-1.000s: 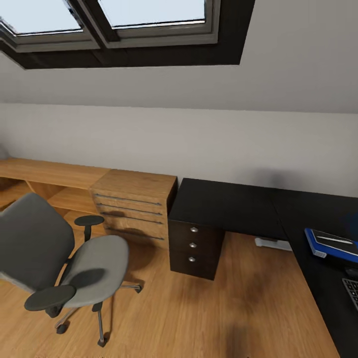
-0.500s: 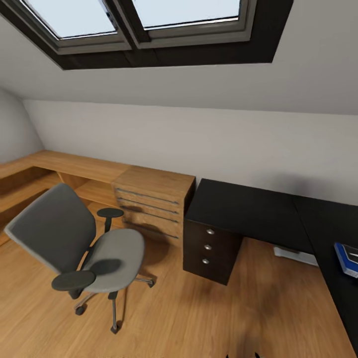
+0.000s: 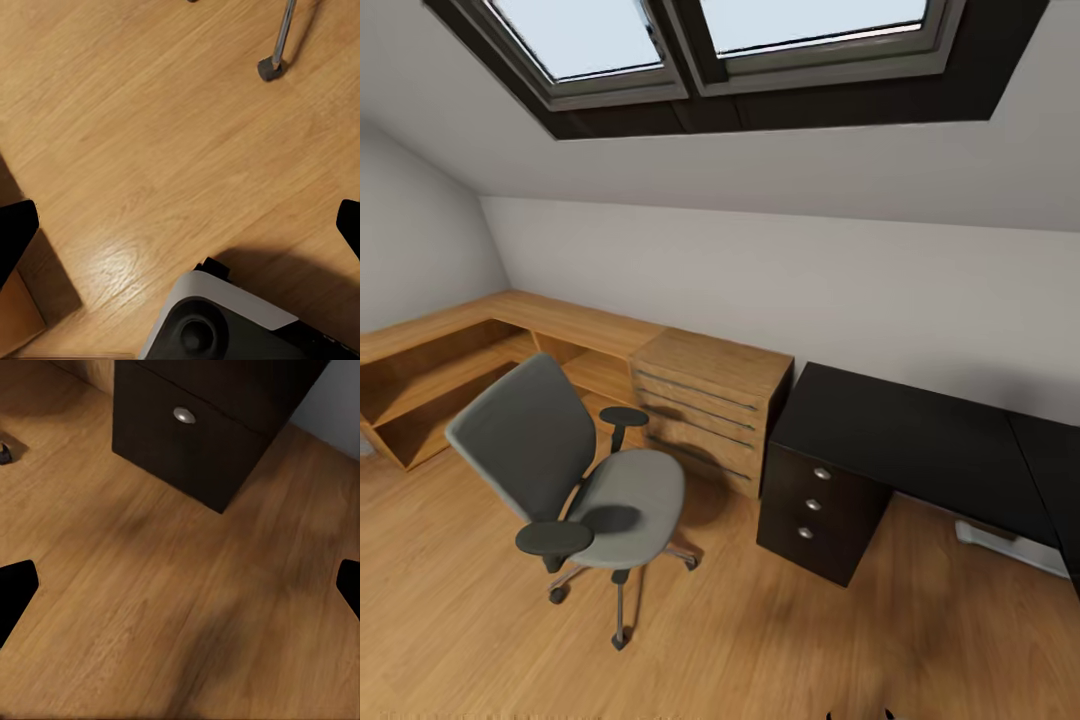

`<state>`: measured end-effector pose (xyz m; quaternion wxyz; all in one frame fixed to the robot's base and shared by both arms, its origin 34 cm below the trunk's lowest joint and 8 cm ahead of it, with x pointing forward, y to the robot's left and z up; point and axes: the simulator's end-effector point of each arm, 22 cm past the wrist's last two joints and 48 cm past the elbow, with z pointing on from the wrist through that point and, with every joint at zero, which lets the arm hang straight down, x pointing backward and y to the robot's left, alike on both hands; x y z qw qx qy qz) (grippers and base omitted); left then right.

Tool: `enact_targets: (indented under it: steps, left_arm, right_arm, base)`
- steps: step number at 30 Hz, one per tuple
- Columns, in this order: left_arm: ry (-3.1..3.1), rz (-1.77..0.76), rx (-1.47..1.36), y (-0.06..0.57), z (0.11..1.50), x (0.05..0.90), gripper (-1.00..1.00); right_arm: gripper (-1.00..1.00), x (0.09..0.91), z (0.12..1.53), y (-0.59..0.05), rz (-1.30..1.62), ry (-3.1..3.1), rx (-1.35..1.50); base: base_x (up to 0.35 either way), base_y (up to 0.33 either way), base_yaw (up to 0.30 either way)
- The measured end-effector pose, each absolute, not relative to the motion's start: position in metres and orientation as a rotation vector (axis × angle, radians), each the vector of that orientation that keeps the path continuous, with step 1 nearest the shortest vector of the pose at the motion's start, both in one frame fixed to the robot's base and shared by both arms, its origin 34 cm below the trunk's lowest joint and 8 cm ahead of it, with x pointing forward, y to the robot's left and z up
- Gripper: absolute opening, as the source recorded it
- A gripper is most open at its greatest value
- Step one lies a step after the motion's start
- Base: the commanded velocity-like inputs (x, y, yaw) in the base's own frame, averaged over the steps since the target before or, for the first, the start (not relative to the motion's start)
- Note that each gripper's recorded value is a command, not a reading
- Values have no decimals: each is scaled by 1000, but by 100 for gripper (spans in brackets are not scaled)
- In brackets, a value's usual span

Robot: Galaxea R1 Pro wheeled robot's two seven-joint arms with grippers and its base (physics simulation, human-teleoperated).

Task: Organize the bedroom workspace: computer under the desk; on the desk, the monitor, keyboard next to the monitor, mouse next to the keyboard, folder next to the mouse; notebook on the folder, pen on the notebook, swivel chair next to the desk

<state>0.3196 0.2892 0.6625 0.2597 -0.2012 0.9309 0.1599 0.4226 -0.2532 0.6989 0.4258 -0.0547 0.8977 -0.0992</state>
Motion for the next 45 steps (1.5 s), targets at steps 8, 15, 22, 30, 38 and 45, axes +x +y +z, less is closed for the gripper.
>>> enact_targets:
  steps: [8,15,22,30,38,45]
  left_arm:
    - [2533,432,-533,287,661,317,100]
    - [2542,433,-531,286,659,314,100]
    - [2552,440,-529,287,657,310,100]
    - [2563,450,-526,289,655,305,100]
    - [2576,459,-520,290,654,299,100]
    - [2571,465,-518,292,654,298,100]
  right_arm:
    - [100,414,693,-251,-247,2268,-149]
    - [100,412,692,-253,-250,2271,-145]
    - [100,412,691,-255,-253,2270,-139]
    - [100,412,691,-256,-256,2272,-138]
    - [100,413,691,-257,-256,2270,-135]
    - [100,415,694,-258,-259,2255,-124]
  base:
    - [0,0,262]
    - [0,0,255]
    - [0,0,255]
    - [0,0,267]
    - [0,0,283]
    - [0,0,287]
